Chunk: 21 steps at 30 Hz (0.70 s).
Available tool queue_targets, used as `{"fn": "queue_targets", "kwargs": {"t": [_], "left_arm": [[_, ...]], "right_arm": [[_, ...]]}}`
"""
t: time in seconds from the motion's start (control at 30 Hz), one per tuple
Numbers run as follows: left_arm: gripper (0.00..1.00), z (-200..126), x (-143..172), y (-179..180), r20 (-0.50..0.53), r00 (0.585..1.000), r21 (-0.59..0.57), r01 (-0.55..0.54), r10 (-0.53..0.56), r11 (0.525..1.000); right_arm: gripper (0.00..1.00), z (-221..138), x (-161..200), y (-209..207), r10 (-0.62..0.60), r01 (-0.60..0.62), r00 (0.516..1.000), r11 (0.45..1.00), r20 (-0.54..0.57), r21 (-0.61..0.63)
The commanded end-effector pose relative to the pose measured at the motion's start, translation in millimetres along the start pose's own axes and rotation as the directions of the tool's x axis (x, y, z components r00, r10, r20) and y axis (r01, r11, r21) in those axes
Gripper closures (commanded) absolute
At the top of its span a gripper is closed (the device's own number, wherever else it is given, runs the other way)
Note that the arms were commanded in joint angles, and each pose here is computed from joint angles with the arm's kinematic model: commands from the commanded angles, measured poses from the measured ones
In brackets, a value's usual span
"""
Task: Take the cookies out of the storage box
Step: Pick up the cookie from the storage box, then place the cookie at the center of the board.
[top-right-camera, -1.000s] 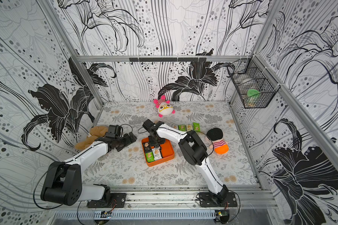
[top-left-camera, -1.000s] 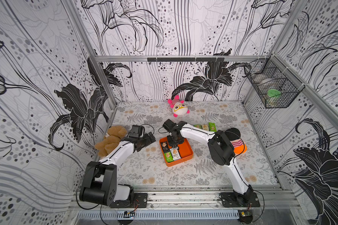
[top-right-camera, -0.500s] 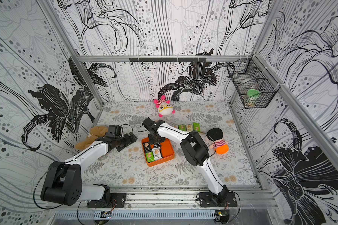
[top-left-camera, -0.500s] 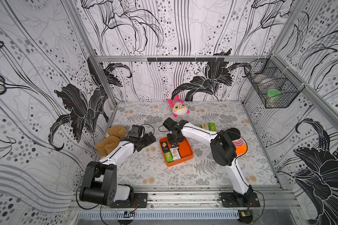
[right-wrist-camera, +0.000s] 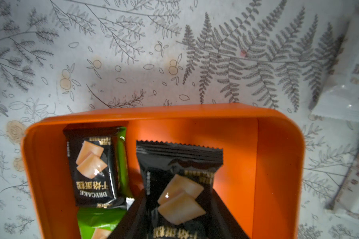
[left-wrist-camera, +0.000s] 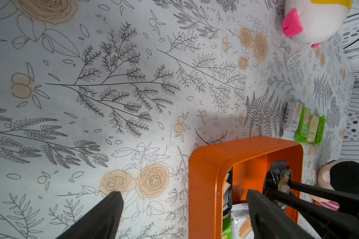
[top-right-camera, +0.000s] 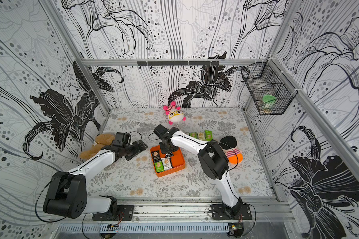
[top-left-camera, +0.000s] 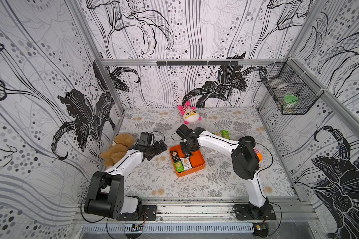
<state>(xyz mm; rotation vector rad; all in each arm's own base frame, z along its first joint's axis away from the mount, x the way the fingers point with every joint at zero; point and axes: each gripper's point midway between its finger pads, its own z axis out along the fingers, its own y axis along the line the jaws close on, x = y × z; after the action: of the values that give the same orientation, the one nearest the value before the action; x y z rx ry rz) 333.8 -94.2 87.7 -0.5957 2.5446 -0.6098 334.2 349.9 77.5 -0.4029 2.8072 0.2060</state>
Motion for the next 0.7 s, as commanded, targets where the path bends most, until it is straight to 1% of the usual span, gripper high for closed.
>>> {"fn": "queue_targets", "kwargs": {"t": [0.0, 0.17, 0.5, 0.67], "left_arm": [[0.03, 0, -13, -25, 0.030, 0.999, 0.061, -0.021, 0.019, 0.998], [0.03, 7, -15, -42, 0.022, 0.999, 0.068, -0.043, 0.041, 0.997], [0.03, 15, -19, -60, 0.021, 0.998, 0.071, -0.065, 0.064, 0.995], [0.03, 19, -19, -64, 0.024, 0.998, 0.074, -0.060, 0.058, 0.995]], "right_arm": [[0.53, -33, -11, -5, 0.039, -0.037, 0.997, 0.999, 0.072, -0.026], [0.54, -52, -17, -33, 0.087, -0.086, 0.989, 0.996, 0.116, -0.016], [0.54, -62, -7, -143, 0.211, -0.224, 0.968, 0.971, 0.133, 0.087], [0.53, -50, 4, -195, 0.252, -0.266, 0.961, 0.955, 0.112, 0.128]]}}
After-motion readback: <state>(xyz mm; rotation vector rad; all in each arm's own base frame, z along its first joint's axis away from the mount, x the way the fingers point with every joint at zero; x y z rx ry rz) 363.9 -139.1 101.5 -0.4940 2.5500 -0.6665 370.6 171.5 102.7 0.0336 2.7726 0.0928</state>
